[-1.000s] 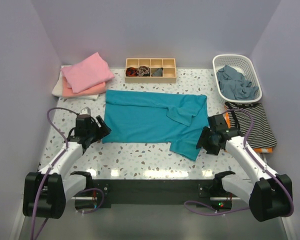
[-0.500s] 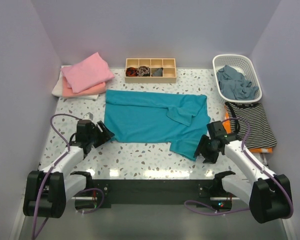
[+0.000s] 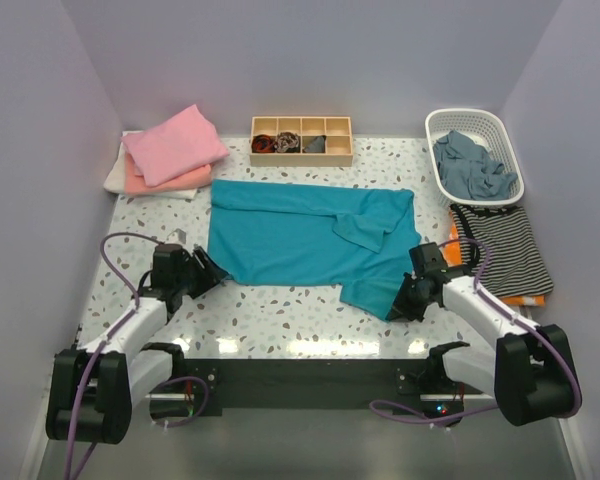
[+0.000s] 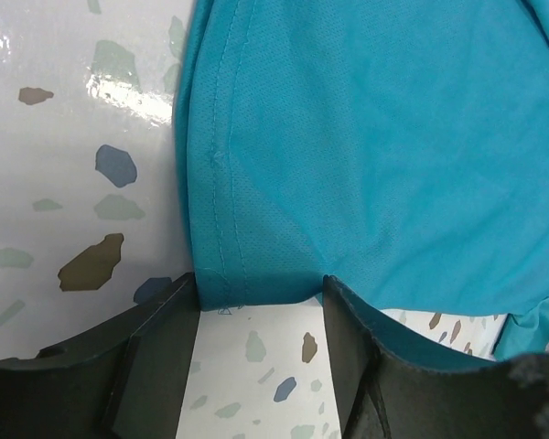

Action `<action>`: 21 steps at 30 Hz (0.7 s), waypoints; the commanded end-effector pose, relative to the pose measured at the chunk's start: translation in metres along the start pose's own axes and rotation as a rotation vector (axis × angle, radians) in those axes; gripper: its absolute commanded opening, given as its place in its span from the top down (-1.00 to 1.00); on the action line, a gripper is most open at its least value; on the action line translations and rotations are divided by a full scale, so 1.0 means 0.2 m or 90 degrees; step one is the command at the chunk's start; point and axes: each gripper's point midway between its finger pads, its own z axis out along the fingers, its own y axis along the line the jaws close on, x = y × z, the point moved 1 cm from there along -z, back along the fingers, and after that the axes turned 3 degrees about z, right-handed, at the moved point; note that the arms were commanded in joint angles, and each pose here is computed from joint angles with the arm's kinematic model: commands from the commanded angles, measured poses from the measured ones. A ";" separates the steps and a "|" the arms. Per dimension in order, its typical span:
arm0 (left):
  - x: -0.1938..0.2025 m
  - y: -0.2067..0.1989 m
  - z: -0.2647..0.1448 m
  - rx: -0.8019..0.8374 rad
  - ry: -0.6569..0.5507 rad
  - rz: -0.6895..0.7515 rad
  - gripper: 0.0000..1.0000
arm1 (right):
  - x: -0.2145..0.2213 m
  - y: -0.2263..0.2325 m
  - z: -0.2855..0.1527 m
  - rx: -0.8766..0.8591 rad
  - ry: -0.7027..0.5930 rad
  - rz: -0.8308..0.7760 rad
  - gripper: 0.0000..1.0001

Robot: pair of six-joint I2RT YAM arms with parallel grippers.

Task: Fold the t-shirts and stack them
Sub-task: Fold the tshirt

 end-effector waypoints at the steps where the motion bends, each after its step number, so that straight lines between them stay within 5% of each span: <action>1: 0.10 0.09 -0.03 -0.048 0.039 -0.019 -0.13 | -0.06 0.06 0.01 -0.024 -0.031 -0.004 1.00; 9: 0.08 0.09 -0.04 -0.059 0.035 -0.023 0.69 | -0.12 0.07 -0.07 -0.030 -0.083 -0.017 1.00; 14: 0.02 0.07 -0.05 -0.068 0.020 -0.012 1.00 | -0.13 0.09 -0.11 -0.042 -0.097 -0.025 1.00; 21: -0.10 0.05 -0.10 -0.095 -0.027 0.003 1.00 | -0.18 0.15 -0.18 -0.068 -0.128 -0.040 1.00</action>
